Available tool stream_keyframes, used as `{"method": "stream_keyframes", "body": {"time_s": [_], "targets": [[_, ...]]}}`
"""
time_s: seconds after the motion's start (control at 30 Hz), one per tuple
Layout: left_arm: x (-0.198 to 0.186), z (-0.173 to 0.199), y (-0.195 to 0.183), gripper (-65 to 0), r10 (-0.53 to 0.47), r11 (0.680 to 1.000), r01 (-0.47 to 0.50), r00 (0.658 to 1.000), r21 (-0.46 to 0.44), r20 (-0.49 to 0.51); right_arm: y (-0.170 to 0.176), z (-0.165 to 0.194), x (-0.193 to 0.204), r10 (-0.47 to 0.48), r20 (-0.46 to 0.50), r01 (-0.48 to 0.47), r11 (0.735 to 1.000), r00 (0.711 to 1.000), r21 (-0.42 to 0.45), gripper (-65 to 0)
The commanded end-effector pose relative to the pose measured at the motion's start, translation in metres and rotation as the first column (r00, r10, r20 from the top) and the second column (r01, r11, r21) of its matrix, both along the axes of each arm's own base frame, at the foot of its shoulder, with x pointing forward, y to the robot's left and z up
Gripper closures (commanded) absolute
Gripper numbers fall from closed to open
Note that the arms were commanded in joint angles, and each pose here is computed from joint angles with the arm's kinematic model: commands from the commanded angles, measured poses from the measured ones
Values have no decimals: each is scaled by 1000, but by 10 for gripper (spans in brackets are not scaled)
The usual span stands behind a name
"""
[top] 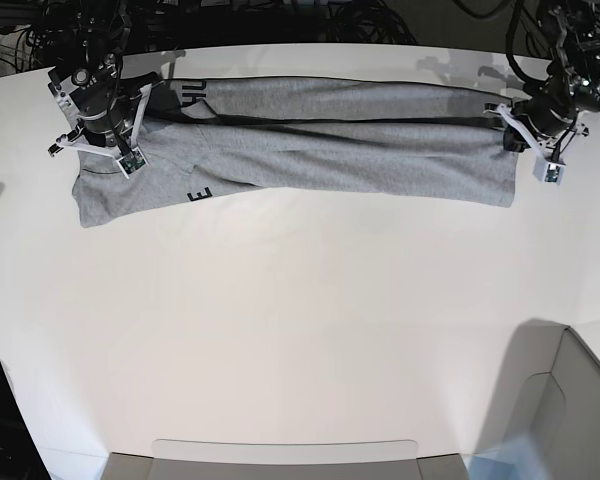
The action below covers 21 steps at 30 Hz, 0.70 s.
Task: Fold the T-shirt properly
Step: 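Lay the folded hem down and open both grippers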
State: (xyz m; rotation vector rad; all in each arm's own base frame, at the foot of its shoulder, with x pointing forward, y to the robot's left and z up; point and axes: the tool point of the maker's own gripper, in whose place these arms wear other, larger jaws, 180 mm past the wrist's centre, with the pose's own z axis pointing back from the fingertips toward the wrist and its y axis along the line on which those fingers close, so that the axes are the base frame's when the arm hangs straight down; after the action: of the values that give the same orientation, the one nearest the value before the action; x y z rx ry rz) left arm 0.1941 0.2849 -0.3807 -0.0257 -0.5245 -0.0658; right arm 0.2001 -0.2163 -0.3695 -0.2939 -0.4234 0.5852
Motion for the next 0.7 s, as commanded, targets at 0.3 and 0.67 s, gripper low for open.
{"method": "stream_keyframes", "body": {"time_s": [0.3, 0.67], "targets": [[3, 2, 8, -167, 12, 1000, -12, 1000, 8, 13, 1, 2, 0, 2, 0, -2, 1000, 1000, -10, -79], [20, 23, -3, -252, -32, 999, 33, 993, -9, 116, 1, 4, 2, 5, 6, -5, 1000, 1000, -11, -233]]}}
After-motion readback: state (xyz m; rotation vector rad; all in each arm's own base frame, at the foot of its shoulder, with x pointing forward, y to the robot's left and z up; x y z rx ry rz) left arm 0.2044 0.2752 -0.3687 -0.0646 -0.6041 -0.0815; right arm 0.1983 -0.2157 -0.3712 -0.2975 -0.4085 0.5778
